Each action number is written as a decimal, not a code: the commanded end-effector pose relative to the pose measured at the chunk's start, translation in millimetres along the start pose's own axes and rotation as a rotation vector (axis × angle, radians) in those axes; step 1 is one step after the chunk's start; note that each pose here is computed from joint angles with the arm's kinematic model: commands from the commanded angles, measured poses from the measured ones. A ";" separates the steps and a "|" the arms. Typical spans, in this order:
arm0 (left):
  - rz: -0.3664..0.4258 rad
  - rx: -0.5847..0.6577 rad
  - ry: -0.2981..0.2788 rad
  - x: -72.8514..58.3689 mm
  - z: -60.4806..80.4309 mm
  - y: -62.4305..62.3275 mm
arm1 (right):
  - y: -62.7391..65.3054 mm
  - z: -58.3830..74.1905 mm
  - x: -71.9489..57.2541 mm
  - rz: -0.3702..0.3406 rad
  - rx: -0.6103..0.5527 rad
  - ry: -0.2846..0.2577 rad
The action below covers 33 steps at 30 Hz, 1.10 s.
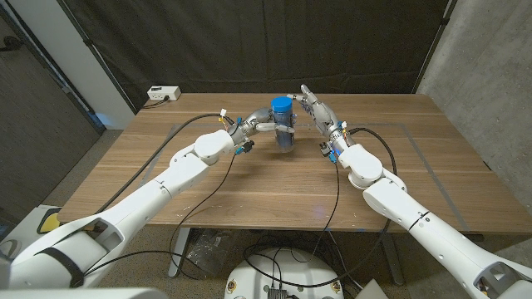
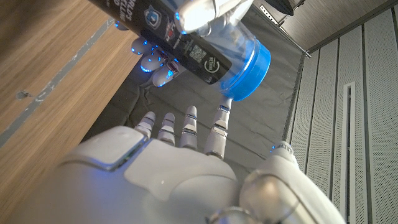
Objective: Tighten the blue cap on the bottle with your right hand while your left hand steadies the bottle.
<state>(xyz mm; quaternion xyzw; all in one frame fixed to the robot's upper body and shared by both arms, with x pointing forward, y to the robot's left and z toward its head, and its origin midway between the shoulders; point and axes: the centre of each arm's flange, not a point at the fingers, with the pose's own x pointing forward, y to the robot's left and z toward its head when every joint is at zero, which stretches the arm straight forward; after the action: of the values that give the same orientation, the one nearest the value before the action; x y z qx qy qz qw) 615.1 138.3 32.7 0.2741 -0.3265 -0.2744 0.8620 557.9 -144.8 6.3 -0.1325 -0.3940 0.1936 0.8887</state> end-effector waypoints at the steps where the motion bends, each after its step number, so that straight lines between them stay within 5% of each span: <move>1: 0.002 -0.006 -0.010 1.9 1.0 2.3 | 1.3 -0.9 -0.3 0.011 -0.004 0.008; 33: 0.043 -0.041 0.005 6.6 -6.5 9.5 | -8.3 2.0 -22.8 -0.007 0.040 -0.013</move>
<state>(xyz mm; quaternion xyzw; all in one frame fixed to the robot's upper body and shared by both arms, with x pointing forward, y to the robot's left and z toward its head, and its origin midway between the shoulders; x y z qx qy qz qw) 621.0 144.0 36.9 0.2516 -0.3308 -0.2567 0.8726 550.8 -152.6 0.1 -0.1280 -0.3914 0.1998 0.8891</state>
